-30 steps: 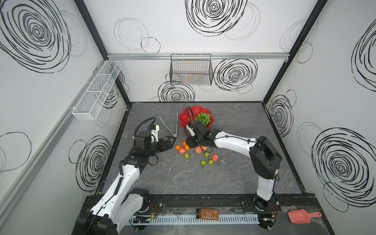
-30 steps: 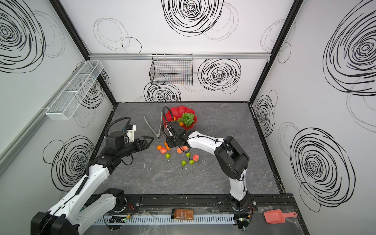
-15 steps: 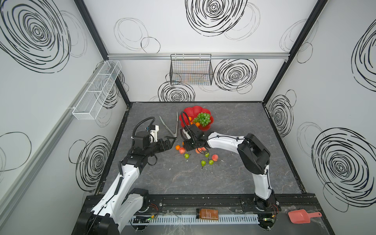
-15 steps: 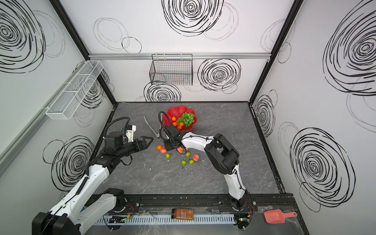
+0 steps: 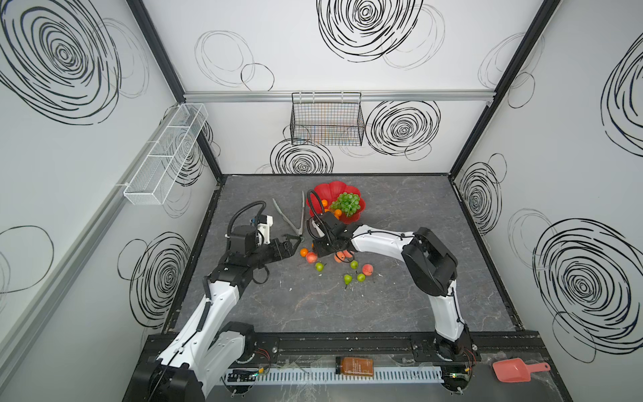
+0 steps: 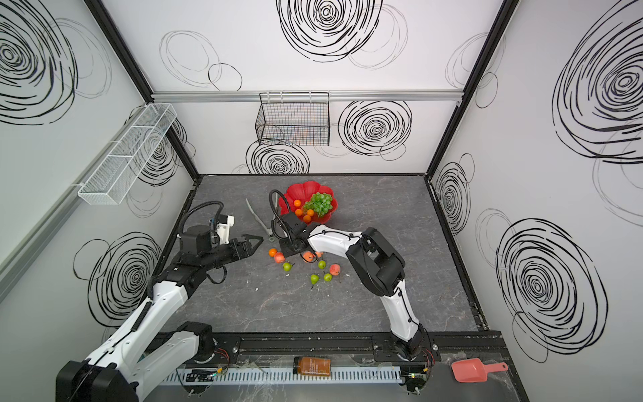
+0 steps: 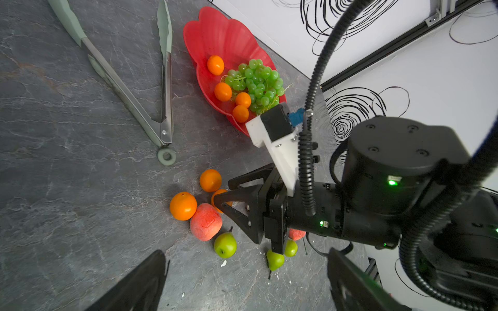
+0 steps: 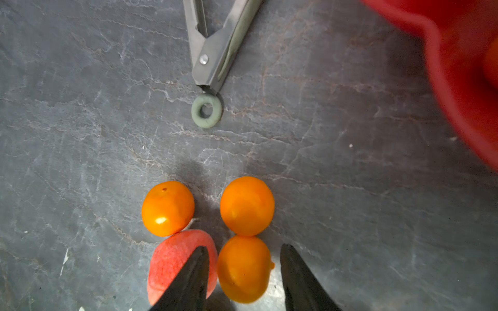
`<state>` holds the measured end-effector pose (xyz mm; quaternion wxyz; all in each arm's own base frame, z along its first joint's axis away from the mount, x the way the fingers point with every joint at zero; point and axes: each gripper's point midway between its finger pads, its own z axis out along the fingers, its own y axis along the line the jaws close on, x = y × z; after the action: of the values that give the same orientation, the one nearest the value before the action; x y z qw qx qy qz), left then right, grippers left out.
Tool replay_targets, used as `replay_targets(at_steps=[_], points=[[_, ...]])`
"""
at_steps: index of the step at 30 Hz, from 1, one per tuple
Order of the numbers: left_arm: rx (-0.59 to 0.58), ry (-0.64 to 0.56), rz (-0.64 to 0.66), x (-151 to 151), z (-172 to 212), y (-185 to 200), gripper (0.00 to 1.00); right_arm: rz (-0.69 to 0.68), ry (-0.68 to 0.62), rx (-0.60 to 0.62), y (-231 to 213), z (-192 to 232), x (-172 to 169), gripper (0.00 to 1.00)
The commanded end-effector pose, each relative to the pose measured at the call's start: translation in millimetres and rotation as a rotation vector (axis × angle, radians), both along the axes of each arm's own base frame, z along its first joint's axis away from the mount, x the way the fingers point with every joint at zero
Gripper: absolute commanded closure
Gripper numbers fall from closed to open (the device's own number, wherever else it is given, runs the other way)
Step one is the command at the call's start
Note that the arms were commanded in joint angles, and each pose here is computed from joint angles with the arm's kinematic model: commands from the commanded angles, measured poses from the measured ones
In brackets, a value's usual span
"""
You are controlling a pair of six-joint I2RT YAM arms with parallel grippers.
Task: Place and organize the fake fruits in the fruit bowl
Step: 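Grasp an orange tomato beside the peach with the right gripper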
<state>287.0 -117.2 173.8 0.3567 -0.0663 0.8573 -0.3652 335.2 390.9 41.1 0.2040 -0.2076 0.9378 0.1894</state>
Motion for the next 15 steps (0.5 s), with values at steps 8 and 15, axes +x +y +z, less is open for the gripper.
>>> replay_targets(at_steps=[8, 15], points=[[-0.015, -0.044, -0.006, 5.4, 6.0, -0.2, 0.04, -0.001, 0.022, -0.041, 0.5, -13.9, -1.7, 0.52], [-0.018, -0.045, -0.01, 5.7, 6.4, -0.8, 0.04, 0.0, 0.038, -0.045, -1.3, -20.5, -5.9, 0.54]])
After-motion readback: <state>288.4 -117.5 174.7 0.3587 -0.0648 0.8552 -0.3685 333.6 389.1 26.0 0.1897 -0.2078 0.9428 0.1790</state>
